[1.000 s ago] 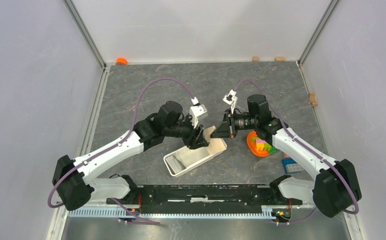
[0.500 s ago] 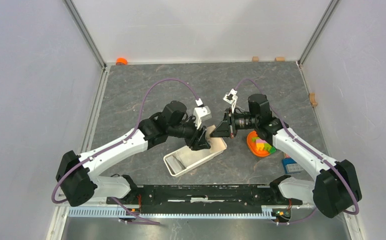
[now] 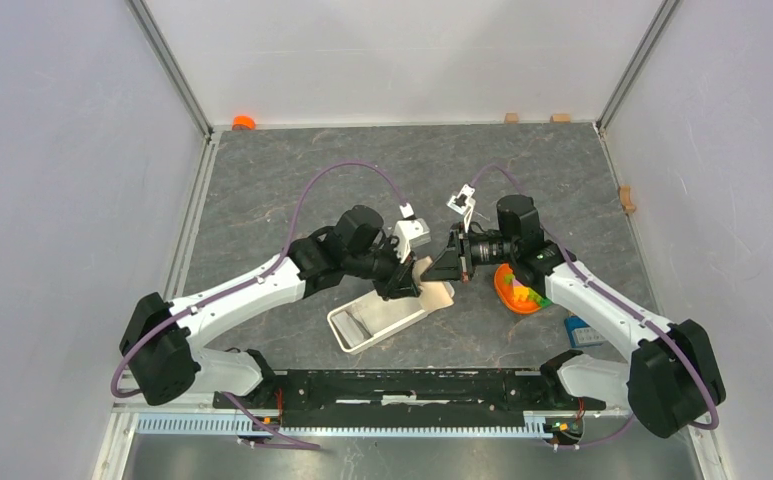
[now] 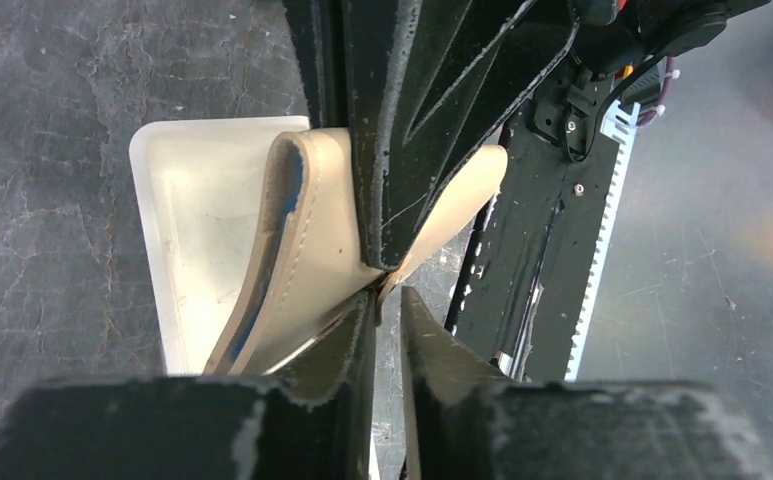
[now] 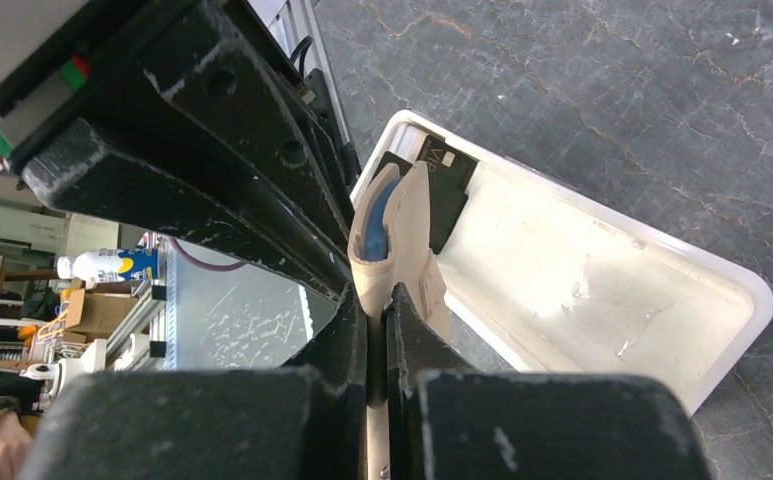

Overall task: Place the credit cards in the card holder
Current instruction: Open the card holder at the center of the board.

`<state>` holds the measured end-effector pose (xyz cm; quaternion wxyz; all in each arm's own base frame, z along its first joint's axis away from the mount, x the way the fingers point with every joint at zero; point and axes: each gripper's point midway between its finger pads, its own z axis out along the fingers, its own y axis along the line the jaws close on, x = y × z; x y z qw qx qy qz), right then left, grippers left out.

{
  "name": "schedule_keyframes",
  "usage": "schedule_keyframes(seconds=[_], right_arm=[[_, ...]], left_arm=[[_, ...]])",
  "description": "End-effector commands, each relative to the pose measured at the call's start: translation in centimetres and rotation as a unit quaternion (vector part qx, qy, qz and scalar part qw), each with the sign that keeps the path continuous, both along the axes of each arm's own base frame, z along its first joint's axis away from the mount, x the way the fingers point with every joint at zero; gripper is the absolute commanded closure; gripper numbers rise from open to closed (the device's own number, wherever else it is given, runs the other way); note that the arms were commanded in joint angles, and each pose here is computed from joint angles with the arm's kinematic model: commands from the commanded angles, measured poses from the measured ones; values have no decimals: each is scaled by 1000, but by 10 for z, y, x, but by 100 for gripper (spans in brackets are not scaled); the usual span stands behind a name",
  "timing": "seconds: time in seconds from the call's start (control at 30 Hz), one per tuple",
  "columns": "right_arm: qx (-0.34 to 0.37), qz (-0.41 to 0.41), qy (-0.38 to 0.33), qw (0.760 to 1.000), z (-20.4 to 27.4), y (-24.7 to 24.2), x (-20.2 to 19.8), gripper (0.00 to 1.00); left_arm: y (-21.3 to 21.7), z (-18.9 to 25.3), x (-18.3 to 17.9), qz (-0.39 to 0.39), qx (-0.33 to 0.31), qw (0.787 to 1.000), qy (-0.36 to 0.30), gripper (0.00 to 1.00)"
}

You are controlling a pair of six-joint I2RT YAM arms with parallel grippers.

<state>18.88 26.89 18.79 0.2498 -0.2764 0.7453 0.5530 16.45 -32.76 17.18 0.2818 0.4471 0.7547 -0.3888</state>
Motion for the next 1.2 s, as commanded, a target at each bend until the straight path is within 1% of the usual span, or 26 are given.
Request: schedule_keyframes(seconds=[0.0,0.13,0.33,0.5,0.63,0.73,0.77,0.8,0.83,0.87,0.9,1.0,1.1,1.17], right_arm=[[52,21,-72,996,37,10,1,100],[48,5,-77,996,36,9,5,100],[9,-73,-92,993,28,2,30,100],[-13,-114,-90,989,19,-3,43,100],[-35,-140,-92,985,11,-9,50,100],[-55,-162,-107,979,8,-17,57,100],[-65,-173,-114,976,8,-21,60,100],[-76,-186,-121,972,8,-26,63,100],[-84,-198,-131,968,9,-30,66,100],[-86,-205,-142,965,12,-33,67,100],[-86,-213,-153,961,16,-36,68,100],[-81,-223,-186,953,27,-42,68,100],[-69,-224,-207,950,34,-44,65,100],[-55,-212,-212,953,38,-40,60,100]], left_arm=[[-16,15,-7,-26,-23,999,-19,85],[-18,13,-12,-36,-22,999,-16,98],[-19,11,-25,-59,-21,998,-28,98],[-19,12,-31,-67,-20,997,-30,98],[-18,11,-35,-83,-18,995,-44,98],[-14,14,-28,-66,-7,996,-60,98],[-12,17,-22,-51,-1,996,-70,93],[-7,20,-13,-26,9,996,-84,78],[-2,25,-1,9,19,995,-101,67],[3,32,7,41,19,993,-113,57],[7,40,15,80,14,990,-117,46],[16,70,29,170,-32,978,-116,31],[17,91,40,259,-100,958,-77,21],[11,94,42,283,-136,949,-44,15]])
